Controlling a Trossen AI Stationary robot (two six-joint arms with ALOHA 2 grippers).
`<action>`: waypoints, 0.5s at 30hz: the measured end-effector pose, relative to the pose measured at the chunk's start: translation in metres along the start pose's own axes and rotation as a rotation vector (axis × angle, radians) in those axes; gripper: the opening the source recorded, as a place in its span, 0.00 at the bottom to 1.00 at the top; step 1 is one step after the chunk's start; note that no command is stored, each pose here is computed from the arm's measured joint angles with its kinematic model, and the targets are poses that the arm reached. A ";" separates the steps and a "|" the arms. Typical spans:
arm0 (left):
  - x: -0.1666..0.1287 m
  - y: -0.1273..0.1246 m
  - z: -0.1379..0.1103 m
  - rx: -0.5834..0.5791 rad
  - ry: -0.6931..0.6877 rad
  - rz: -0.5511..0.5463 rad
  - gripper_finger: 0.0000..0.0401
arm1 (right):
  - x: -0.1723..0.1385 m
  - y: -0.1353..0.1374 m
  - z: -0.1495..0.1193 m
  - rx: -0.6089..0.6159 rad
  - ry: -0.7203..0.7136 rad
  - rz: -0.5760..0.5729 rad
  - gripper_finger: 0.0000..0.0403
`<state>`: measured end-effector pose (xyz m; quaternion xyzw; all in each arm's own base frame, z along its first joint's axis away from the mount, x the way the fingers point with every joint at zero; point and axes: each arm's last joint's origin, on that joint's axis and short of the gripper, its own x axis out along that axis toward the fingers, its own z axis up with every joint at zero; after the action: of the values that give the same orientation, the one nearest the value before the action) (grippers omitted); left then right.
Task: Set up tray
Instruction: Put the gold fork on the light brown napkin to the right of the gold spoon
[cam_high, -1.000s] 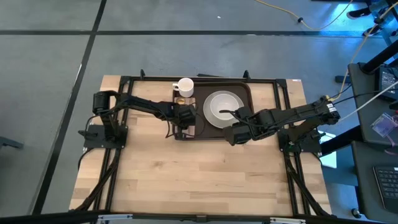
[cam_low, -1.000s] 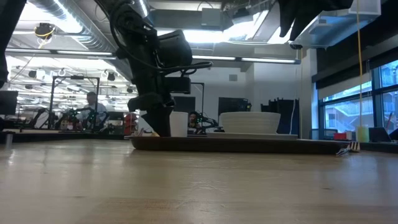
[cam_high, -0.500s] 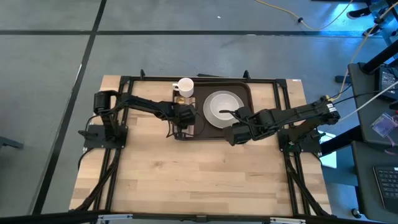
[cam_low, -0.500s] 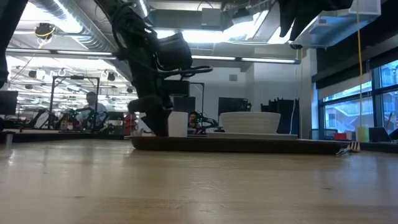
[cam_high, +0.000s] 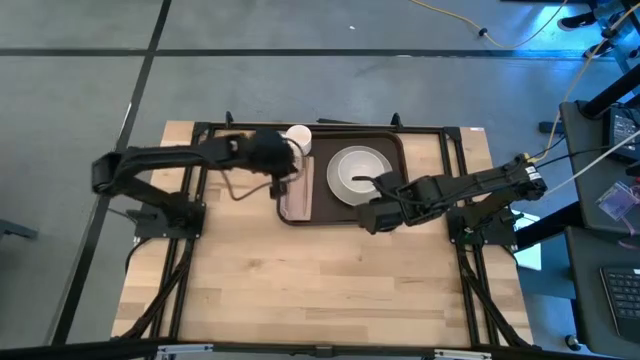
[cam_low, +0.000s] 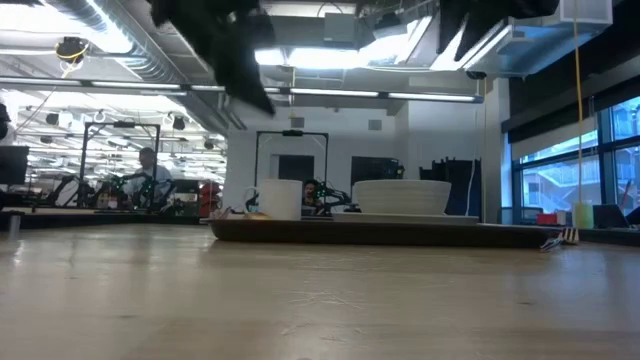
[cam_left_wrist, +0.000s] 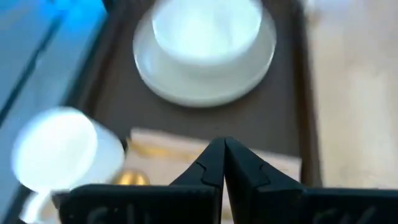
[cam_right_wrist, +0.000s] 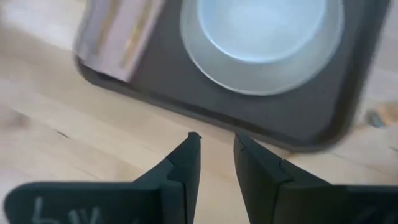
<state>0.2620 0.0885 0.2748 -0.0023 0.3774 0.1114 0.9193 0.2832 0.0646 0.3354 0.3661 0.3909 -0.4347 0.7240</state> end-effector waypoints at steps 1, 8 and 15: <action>-0.011 0.003 0.003 -0.005 -0.049 0.000 0.01 | 0.000 0.001 0.001 -0.017 -0.011 0.009 0.25; -0.066 0.014 0.009 -0.026 -0.257 0.038 0.01 | 0.003 -0.021 -0.012 0.405 0.087 -0.267 0.25; -0.079 0.025 0.008 -0.032 -0.296 0.085 0.01 | 0.026 -0.032 -0.034 0.532 0.080 -0.380 0.25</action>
<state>0.2083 0.0971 0.3371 0.0155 0.2355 0.1555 0.9592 0.2539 0.0744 0.2921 0.4796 0.3532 -0.6341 0.4931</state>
